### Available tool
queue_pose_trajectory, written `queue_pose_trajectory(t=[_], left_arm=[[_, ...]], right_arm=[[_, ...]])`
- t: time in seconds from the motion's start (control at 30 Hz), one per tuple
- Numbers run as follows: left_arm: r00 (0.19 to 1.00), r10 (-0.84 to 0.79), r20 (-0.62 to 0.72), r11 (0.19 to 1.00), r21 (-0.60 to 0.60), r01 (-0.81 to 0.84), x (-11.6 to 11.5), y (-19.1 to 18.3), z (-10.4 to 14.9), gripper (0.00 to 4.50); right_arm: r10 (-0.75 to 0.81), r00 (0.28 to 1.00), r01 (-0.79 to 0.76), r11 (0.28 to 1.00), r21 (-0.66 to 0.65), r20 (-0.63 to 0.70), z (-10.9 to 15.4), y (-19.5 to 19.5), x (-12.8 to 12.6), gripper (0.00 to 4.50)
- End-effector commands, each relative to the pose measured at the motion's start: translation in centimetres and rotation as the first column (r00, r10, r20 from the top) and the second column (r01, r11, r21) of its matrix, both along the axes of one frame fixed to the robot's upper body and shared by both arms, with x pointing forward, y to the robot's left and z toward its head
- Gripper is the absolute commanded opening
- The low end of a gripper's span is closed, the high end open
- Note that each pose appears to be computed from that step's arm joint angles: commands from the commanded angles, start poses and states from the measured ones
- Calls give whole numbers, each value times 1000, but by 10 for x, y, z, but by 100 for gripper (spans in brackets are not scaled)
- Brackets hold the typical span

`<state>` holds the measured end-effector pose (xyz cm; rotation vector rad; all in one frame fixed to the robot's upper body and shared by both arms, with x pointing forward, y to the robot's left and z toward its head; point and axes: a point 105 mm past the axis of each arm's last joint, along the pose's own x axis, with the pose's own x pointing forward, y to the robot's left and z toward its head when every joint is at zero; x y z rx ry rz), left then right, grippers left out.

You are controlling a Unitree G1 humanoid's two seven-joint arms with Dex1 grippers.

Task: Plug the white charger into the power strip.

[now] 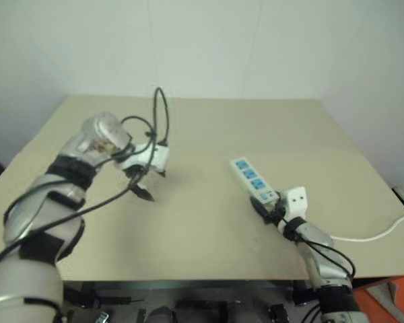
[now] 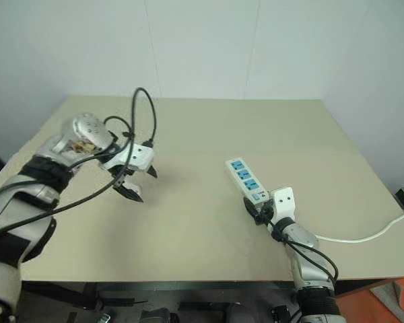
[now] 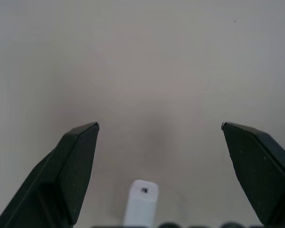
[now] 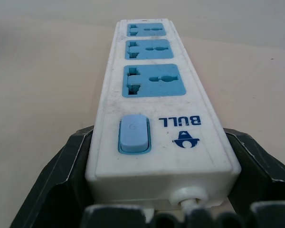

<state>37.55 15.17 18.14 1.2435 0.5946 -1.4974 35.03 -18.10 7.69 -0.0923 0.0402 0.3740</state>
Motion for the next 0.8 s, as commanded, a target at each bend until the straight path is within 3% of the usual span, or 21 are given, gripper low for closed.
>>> queue_pose_trajectory(t=[0.03,0.17,0.37,0.8], left_arm=[[1000,-27,10,990,137,25,5,7,-3,450],[1000,-3,22,959,285,-3,12,15,-11,450],[994,32,102,945,321,-63,25,14,-19,450],[990,8,138,929,366,-58,29,18,-32,450]], right_arm=[[23,999,-24,1000,-18,-49,-9,0,-6,341],[20,998,-21,1000,-19,-59,-9,0,-7,341],[30,998,-31,999,-19,-60,-7,2,-6,341],[44,997,-47,998,-32,-69,-6,0,-5,341]])
